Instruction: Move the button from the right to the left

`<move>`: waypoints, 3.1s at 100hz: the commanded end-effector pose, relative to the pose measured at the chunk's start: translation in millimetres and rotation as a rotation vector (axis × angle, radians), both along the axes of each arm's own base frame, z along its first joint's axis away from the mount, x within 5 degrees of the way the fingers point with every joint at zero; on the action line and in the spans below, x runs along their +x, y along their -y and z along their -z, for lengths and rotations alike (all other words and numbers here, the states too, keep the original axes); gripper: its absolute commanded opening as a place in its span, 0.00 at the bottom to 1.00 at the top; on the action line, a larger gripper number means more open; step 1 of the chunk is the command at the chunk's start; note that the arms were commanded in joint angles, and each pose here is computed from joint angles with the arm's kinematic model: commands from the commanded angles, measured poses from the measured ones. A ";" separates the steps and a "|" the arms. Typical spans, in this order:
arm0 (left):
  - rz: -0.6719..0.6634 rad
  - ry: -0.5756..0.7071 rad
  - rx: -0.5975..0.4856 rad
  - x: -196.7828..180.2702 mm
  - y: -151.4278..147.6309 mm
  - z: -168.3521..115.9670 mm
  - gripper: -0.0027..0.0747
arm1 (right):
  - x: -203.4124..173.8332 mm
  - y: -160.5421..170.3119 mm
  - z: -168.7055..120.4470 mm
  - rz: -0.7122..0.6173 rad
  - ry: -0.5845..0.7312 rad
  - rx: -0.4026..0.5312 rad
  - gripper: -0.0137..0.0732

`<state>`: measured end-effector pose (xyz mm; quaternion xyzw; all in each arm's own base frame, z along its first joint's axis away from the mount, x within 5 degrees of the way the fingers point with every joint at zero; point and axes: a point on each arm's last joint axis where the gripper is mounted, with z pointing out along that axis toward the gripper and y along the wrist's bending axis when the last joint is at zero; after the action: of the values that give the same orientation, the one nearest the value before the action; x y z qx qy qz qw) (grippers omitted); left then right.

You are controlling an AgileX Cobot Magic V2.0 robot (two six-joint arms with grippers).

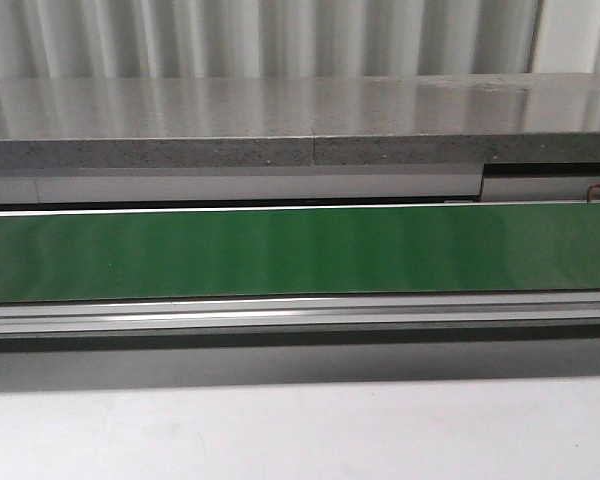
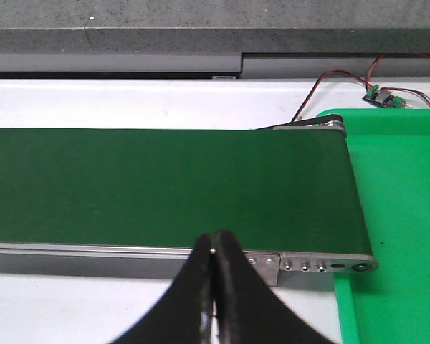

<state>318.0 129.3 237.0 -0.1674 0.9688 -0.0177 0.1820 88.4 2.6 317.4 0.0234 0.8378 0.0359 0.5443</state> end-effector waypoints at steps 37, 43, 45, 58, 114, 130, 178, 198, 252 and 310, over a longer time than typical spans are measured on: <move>-0.023 0.037 0.042 14.4 -15.6 14.3 0.01 | 1.1 0.8 -14.1 0.010 0.090 -0.005 0.08; -0.023 0.026 0.036 15.5 -16.1 18.9 0.01 | 1.1 0.8 -14.1 0.010 0.090 -0.005 0.08; -0.023 0.020 0.034 16.1 -16.3 21.1 0.01 | 1.1 0.8 -14.1 0.010 0.090 -0.005 0.08; -0.022 -0.007 0.022 18.4 -17.4 31.8 0.01 | 1.1 0.8 -14.1 0.010 0.090 -0.005 0.08; -0.029 -0.006 0.008 18.9 -16.7 32.9 0.73 | 1.1 0.8 -14.1 0.010 0.090 -0.005 0.08; -0.031 0.015 0.017 19.8 -17.9 25.2 0.75 | 1.1 0.8 -14.1 0.010 0.090 -0.005 0.08; -0.011 0.388 0.147 -18.9 14.9 -99.1 0.75 | 1.1 0.8 -14.2 0.010 0.091 -0.005 0.08; 0.125 0.576 0.184 -57.6 70.7 -150.7 0.75 | 1.1 0.8 -14.2 0.010 0.091 -0.005 0.08; 0.354 0.990 0.190 -235.2 139.6 -160.9 0.53 | 1.1 0.8 -14.2 0.010 0.091 -0.005 0.08; 0.355 0.986 0.185 -268.5 139.7 -104.6 0.01 | 1.1 0.8 -14.2 0.010 0.091 -0.005 0.08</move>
<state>46.6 -10.1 331.6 0.0493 0.8029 -0.0314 0.5933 88.4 2.6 317.4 0.0234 0.8378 0.0359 0.5443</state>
